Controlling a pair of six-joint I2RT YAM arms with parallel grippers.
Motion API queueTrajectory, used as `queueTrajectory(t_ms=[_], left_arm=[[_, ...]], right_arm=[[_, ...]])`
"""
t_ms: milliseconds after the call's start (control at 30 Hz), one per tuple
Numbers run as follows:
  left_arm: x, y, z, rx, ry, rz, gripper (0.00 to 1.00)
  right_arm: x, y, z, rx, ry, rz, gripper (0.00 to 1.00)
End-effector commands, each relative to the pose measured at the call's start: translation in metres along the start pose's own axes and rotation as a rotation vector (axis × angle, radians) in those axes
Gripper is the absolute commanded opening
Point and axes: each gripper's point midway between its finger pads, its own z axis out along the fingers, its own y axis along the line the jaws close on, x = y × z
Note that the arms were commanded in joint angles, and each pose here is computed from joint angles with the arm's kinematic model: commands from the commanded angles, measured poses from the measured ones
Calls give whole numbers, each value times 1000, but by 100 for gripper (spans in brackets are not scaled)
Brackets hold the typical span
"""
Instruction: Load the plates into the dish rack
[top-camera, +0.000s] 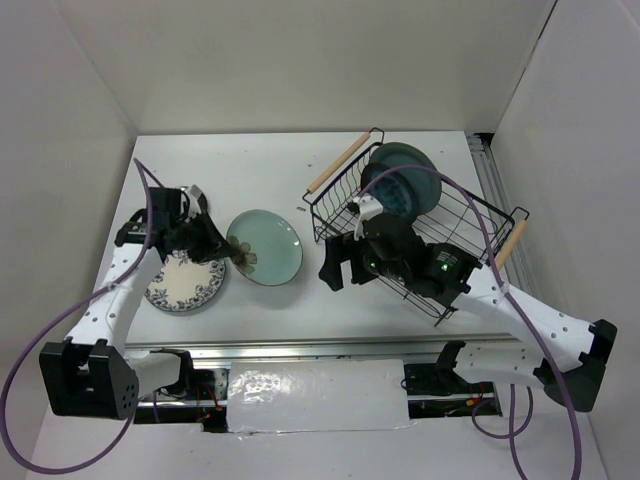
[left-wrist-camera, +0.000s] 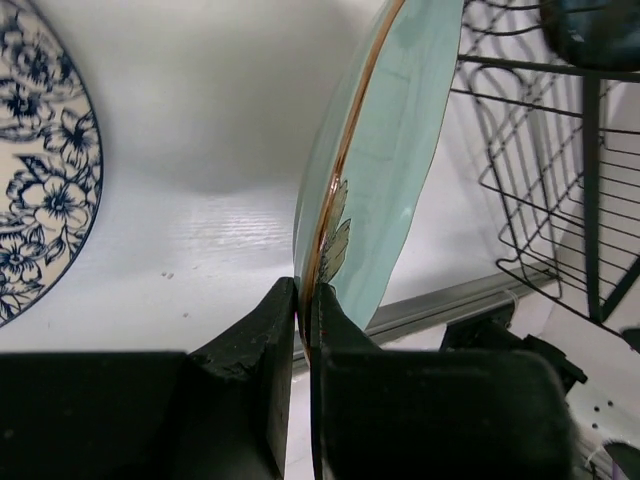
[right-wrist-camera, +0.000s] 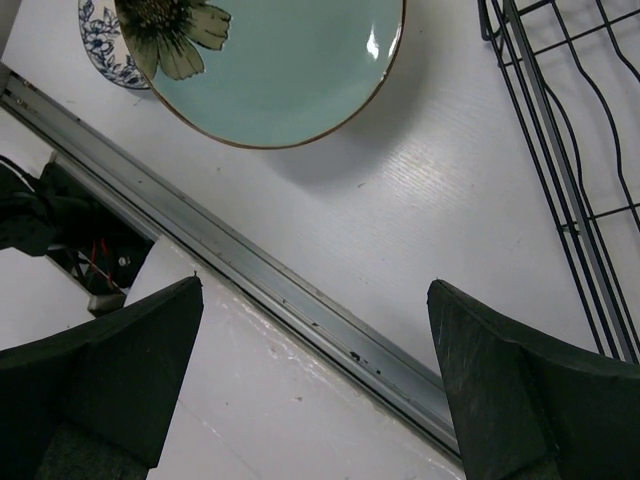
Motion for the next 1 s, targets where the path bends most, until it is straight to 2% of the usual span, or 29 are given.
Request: queueTrajectory(t_ms=[0,333,500,633,733,900,967], left_arm=[[-16,-55,-43,215,-52,146,0],[-30,-113,-118,405,-127,336,0],[-28,-132,-143,492,-130,379,0],[-23,-143,-154,565,-115,416,0],[-19,-151,-158,627,-96,429,0],[-13,-154,-157,692,-69,435,0],[-12,-154,-156,699,-64,433,0]], right_arm=[[-31,16,-6,-67,-73,-3,100],[-80,41,-2,-317,-126,24,100],[-111,28,5,-287,-153,40,100],[-132,32,5,-377,-163,57,99],[-138,45,9,-457,-144,44,94],[-143,60,16,-551,-117,49,74],[-141,64,18,-573,-101,48,72]])
